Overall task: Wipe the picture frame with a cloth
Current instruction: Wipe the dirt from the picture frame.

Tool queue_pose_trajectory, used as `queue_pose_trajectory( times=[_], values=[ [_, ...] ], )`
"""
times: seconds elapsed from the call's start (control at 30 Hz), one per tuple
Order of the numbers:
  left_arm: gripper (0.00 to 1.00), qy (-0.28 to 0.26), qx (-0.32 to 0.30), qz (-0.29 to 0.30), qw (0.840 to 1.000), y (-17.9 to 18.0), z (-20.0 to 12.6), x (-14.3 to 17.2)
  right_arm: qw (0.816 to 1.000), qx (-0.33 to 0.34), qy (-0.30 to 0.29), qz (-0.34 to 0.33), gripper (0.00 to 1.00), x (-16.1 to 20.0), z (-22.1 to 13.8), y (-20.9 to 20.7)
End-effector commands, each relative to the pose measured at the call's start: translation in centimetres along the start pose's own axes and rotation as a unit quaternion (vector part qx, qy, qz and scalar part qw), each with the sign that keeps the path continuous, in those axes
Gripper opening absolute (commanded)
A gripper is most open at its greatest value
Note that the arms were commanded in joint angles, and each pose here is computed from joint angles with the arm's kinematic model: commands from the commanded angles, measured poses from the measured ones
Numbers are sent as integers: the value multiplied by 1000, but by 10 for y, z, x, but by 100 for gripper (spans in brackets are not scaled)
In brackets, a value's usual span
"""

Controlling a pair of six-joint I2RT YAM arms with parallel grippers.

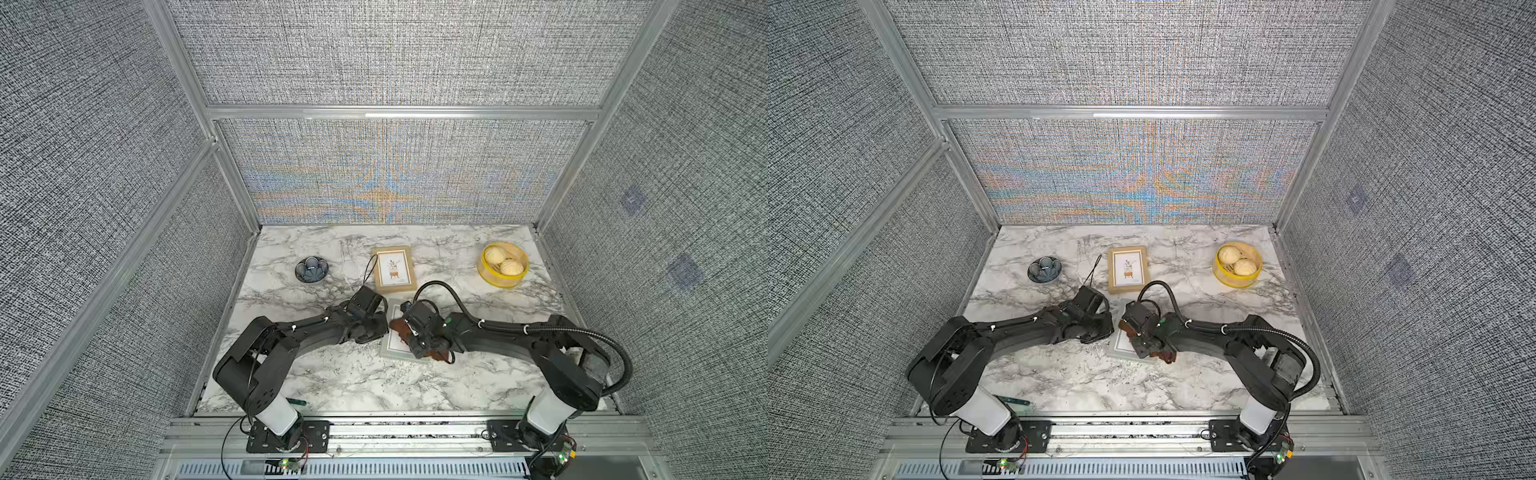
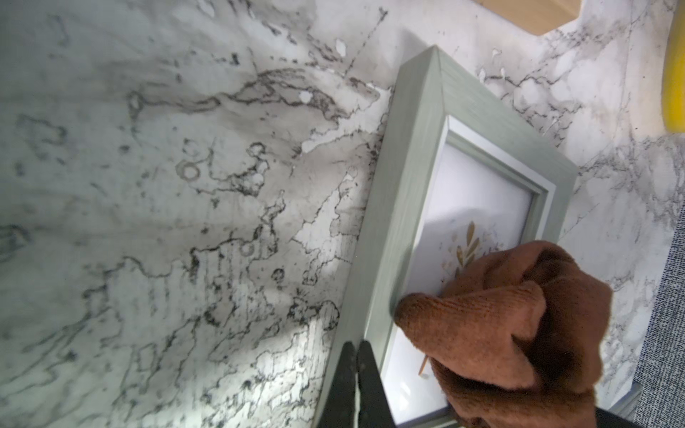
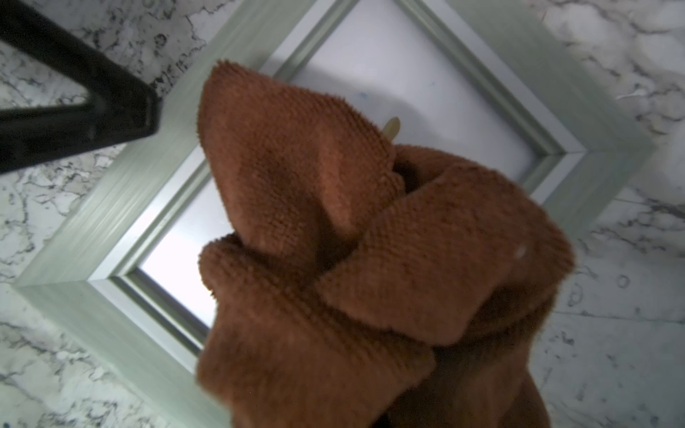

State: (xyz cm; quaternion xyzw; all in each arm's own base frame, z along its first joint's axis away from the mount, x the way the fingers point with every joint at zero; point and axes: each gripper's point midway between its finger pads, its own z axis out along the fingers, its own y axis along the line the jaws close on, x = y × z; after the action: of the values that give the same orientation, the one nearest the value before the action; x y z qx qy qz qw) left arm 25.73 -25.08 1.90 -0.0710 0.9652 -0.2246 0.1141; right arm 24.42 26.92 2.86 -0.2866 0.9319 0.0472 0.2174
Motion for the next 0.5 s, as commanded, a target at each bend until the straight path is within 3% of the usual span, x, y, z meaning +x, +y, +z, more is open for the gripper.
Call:
queue_pose_trajectory(
  times=[0.0, 0.1, 0.23, 0.33, 0.47],
  values=[
    [0, 81, -148, -18, 985, 73, -3, 45, 998, -5, 53, -38, 0, 47, -3, -3],
    [0, 80, -147, -18, 986, 73, -2, 45, 997, -48, 46, -39, 0, 67, -5, 7],
    [0, 83, -148, -18, 985, 74, 0, 46, 998, -11, 56, -12, 0, 75, 10, -9],
    [0, 89, -148, -15, 985, 75, 1, 49, 997, 38, 65, 30, 0, 57, 20, -30],
    [0, 95, -153, -5, 984, 78, 0, 51, 995, 58, 7, 78, 0, 5, 22, -50]
  ],
)
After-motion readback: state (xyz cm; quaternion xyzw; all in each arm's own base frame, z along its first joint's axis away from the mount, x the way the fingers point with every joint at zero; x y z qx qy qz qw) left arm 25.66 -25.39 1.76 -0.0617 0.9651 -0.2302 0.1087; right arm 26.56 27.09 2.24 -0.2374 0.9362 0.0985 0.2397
